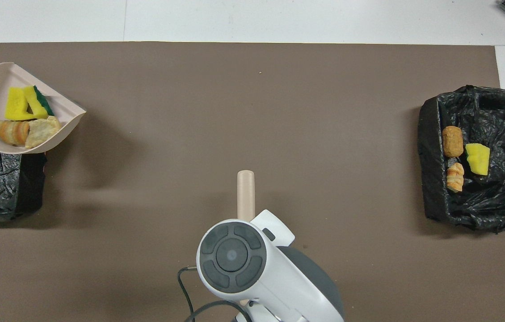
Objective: Sweep and dump trash in bin
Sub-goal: 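Tip the dustpan into the left trash bag with the left gripper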
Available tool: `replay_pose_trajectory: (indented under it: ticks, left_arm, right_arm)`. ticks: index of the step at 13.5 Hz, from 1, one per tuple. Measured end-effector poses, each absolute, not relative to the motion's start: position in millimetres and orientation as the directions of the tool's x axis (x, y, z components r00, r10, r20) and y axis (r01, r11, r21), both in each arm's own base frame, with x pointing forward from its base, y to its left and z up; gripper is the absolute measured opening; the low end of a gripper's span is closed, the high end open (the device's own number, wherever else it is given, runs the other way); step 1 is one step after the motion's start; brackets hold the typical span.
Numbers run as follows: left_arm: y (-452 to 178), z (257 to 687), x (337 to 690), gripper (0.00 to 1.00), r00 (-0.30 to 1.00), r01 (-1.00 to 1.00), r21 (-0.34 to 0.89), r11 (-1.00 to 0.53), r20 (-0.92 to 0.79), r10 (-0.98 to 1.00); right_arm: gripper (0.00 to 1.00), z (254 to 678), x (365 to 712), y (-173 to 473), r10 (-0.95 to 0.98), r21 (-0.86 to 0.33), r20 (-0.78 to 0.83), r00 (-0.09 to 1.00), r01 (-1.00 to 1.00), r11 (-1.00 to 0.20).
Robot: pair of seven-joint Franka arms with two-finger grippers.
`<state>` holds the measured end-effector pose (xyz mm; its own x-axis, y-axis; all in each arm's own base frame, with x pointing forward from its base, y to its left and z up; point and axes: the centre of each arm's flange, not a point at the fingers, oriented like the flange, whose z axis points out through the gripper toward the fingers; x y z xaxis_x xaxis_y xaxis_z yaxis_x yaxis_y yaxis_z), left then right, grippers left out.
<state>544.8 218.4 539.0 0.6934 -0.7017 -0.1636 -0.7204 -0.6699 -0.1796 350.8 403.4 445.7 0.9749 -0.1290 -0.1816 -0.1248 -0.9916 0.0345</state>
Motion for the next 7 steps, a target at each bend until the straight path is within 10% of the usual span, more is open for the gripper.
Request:
replay_pose_trajectory:
  ticks: [7]
  left_arm:
    - [278, 550, 569, 0.31, 0.429, -0.903, -0.261, -0.341, -0.524, -0.736]
  right_arm:
    - [0.26, 399, 308, 403, -0.138, 0.022, -0.149, 0.979, -0.136, -0.990]
